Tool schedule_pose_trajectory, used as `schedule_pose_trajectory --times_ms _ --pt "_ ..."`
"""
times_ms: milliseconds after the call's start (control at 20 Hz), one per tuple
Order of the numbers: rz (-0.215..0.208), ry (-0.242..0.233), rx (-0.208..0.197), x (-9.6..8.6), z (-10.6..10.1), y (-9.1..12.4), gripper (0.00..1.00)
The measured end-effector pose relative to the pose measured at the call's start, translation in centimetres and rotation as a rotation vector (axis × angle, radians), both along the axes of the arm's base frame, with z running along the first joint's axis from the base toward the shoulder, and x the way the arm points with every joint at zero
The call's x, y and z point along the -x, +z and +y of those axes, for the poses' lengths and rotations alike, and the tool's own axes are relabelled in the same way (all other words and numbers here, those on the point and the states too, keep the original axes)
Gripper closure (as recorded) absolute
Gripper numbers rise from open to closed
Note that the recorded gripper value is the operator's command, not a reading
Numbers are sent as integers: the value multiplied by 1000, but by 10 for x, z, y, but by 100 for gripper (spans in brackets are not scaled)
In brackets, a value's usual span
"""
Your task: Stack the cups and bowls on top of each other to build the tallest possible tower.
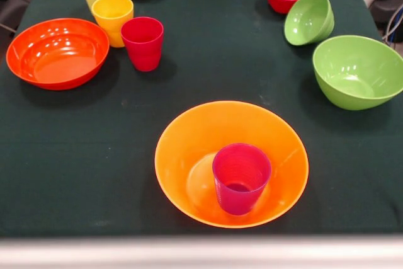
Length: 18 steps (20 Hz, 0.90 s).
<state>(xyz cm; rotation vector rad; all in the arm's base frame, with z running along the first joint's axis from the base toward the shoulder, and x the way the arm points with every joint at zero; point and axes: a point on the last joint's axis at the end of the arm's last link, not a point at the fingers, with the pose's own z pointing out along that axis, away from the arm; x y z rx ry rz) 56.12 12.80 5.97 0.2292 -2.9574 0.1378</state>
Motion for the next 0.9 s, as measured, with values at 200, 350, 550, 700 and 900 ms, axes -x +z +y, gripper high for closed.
schedule_pose_trajectory --times_ms 200,350,550,700,900 --pt "-43 -14 -7 -8 -8 10 0" --pt "-67 -21 -22 -10 -9 13 0" --pt "-103 -64 -88 -14 -6 11 0" --pt "-135 -102 -158 -15 -2 5 0" --pt "-162 -144 -262 -13 1 -5 0"
